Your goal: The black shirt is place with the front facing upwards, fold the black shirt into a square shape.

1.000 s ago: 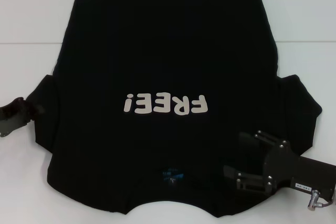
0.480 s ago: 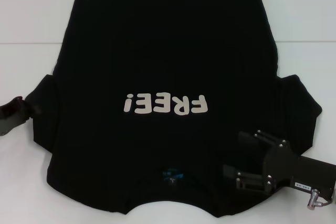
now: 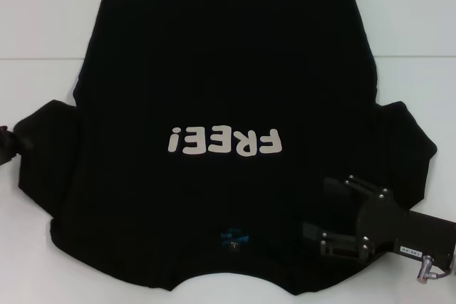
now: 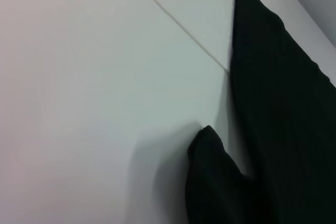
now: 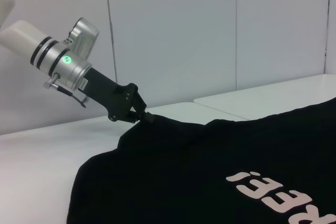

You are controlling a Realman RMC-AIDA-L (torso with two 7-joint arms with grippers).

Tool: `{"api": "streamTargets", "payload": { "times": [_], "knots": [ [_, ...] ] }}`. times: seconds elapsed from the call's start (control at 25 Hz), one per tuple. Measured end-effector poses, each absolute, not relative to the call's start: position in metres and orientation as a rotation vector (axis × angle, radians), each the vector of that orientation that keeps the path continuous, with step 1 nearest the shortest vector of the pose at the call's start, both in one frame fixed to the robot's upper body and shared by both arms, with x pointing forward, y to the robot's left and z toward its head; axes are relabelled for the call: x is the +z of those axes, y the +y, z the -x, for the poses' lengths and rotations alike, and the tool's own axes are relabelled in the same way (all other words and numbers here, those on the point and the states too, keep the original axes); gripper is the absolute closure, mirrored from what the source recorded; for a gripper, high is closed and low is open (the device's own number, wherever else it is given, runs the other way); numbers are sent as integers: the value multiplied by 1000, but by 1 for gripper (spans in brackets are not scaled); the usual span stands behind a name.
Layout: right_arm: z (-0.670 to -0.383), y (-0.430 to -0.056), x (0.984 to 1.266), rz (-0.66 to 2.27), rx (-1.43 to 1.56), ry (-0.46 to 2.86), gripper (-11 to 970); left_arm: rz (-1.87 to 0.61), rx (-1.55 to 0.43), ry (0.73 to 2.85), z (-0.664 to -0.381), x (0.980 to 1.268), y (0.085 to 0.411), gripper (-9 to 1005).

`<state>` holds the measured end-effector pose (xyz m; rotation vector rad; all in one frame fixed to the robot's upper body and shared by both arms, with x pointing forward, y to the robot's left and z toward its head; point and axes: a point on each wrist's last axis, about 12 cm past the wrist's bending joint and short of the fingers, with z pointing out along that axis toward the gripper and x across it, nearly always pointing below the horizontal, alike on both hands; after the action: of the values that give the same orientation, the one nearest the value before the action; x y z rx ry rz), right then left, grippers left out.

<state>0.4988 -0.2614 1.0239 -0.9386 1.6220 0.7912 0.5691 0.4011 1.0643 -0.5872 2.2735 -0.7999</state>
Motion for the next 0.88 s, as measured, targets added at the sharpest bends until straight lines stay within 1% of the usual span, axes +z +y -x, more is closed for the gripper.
{"api": "streamTargets", "payload": {
  "times": [0.24,0.52,0.88],
  "knots": [
    [-499,-261,1024,939,791,1622,31,590,-766,2263,-569,1068,410,995],
    [-498,-261,1024,939,797,1617,31,577,-721,2252,-574,1075,416,995],
    [-497,-261,1024,938,800,1615,31,547,-752,2246,-579,1081,412,996]
  ]
}}
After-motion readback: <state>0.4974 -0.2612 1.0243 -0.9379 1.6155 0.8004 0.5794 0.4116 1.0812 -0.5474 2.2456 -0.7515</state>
